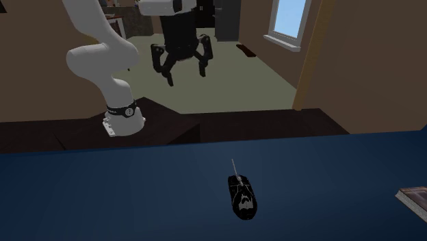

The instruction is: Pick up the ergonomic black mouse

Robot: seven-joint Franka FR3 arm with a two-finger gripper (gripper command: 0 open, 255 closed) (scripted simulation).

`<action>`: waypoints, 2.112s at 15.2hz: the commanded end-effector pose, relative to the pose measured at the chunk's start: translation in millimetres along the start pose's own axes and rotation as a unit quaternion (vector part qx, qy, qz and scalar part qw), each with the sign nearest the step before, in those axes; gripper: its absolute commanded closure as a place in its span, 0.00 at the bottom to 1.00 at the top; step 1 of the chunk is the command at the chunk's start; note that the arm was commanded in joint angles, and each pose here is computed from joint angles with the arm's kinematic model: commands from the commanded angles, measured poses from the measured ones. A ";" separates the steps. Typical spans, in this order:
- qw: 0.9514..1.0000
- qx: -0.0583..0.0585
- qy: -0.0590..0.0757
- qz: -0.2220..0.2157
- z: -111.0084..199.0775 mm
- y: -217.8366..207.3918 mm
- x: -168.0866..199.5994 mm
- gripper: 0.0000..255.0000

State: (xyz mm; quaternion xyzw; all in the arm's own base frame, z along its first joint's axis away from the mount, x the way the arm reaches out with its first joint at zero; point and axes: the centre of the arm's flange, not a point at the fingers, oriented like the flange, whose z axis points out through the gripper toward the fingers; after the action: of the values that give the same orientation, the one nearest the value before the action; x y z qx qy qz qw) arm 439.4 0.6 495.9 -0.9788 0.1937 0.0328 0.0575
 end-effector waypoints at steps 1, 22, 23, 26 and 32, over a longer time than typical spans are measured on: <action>1.000 0.004 -0.003 0.019 18.4 -5.4 22.9 0.00; 0.979 0.037 -0.034 0.196 168.6 -6.3 237.1 0.00; 0.979 0.037 -0.034 0.196 173.8 -5.7 237.5 0.00; 0.979 0.037 -0.034 0.196 189.5 -4.2 238.9 0.00; 0.979 0.037 -0.034 0.196 198.2 -3.4 239.7 1.00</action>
State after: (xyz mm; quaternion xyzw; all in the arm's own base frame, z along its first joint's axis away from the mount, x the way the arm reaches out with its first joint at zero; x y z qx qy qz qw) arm 653.4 -63.3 282.3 -0.9171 0.3816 0.0683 0.0928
